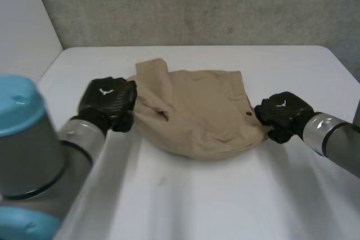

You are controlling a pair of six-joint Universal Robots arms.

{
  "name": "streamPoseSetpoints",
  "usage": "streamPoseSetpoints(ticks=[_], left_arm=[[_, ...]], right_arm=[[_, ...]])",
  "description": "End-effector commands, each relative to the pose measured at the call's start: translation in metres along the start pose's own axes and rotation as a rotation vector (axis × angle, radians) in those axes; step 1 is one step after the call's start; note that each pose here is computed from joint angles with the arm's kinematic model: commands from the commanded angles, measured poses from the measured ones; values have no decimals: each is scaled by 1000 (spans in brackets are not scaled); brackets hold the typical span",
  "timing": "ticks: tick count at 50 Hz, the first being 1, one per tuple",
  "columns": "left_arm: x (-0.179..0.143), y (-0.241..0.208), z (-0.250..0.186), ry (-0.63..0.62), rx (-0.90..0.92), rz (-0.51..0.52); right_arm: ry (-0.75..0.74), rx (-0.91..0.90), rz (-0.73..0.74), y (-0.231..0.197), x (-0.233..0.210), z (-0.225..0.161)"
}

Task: Fold the shorts.

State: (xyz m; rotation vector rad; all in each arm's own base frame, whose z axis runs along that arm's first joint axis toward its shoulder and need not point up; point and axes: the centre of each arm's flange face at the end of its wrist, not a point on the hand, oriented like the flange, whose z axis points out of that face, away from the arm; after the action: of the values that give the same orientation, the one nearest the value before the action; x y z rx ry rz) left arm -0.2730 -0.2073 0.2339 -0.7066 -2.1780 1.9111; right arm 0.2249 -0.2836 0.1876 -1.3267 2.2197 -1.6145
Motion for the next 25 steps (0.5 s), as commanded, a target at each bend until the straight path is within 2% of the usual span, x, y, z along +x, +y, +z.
streamPoseSetpoints(ticks=[1,5,13,19,23,25], left_arm=[[-13,-14,-50,33,-102,113],[-16,-16,-82,62,-191,137],[-9,-16,-136,198,-288,135],[-3,-14,-150,275,-273,133],[-4,-11,-130,247,-254,128],[-5,-8,-115,232,-248,123]], right_arm=[[-45,-87,23,-17,-5,-40],[-37,-153,-7,-28,-5,-73],[-126,-233,-197,-30,-34,-134],[-148,-232,-218,-29,-40,-141],[-155,-236,-216,-26,-38,-135],[-160,-241,-207,-21,-34,-119]])
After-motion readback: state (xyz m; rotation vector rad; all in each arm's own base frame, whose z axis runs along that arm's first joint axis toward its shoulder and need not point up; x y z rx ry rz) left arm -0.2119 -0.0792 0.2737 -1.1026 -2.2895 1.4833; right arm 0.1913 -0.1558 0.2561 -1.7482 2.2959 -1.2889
